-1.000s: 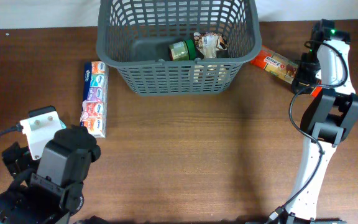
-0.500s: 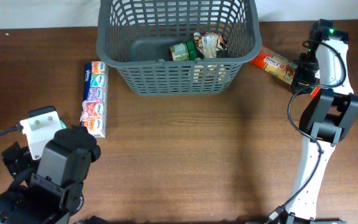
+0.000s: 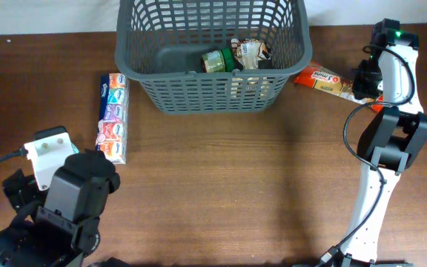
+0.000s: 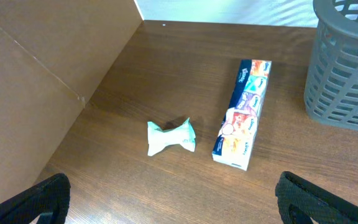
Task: Pack container
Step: 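Lower the right gripper onto the red spaghetti pack and grasp it, then lift the spaghetti pack and carry it over the basket, then release the spaghetti pack into the basket and retract the right arm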
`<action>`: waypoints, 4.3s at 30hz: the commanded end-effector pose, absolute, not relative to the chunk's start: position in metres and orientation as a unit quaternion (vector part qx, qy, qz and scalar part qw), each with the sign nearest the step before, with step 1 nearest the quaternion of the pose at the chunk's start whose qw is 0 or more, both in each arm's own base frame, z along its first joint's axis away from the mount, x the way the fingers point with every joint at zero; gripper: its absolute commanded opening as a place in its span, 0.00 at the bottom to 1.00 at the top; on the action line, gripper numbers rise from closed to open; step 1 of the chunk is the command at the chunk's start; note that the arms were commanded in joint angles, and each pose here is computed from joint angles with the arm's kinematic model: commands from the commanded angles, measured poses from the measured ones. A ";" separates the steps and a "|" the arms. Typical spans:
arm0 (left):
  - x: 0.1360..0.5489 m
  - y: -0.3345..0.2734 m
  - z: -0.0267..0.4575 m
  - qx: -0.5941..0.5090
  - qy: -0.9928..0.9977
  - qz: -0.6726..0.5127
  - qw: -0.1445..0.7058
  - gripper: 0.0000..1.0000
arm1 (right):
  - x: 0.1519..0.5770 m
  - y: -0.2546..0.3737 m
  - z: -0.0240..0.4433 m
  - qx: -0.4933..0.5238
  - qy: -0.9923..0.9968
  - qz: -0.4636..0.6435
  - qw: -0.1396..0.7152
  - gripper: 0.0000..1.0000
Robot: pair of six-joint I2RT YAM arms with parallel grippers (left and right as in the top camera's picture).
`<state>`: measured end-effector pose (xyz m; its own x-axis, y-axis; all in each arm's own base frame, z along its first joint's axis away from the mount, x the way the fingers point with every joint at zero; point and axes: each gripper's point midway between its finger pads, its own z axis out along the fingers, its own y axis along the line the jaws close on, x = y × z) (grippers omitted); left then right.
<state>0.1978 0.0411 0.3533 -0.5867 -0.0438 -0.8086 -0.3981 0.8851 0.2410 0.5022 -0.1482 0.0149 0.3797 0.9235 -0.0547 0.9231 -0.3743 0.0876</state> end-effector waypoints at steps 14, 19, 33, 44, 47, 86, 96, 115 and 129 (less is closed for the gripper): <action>0.198 0.041 0.356 -0.126 0.866 0.205 0.439 1.00 | 0.511 -0.215 0.130 0.743 0.646 0.052 0.169 0.04; 0.198 0.041 0.356 -0.126 0.866 0.205 0.439 0.99 | 0.488 -0.250 0.268 0.695 0.644 0.087 0.309 0.04; 0.198 0.041 0.356 -0.126 0.866 0.205 0.439 1.00 | 0.422 -0.011 0.587 0.103 0.714 0.287 0.630 0.04; 0.198 0.041 0.356 -0.126 0.866 0.205 0.439 0.99 | 0.467 0.154 0.495 -0.110 0.797 0.229 0.547 0.04; 0.198 0.041 0.356 -0.126 0.866 0.205 0.439 0.99 | 0.491 0.171 0.471 -0.109 0.805 0.237 0.532 0.04; 0.198 0.041 0.356 -0.126 0.866 0.205 0.439 0.99 | 0.598 0.181 0.242 0.043 0.899 0.277 0.336 0.46; 0.198 0.041 0.356 -0.126 0.866 0.205 0.439 0.99 | 0.593 0.189 0.247 0.032 0.896 0.299 0.327 0.74; 0.198 0.041 0.356 -0.126 0.866 0.205 0.439 0.99 | 0.494 0.103 0.542 -0.005 0.729 0.360 0.582 0.82; 0.198 0.041 0.356 -0.126 0.866 0.205 0.439 0.99 | 0.378 -0.181 0.431 0.406 0.801 0.062 0.435 0.85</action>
<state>0.1983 0.0408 0.3530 -0.5881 -0.0431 -0.8076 -0.3977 0.8849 0.2424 0.3996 -0.1310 0.4509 -0.3607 0.6788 -0.6396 0.4035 0.7319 0.5491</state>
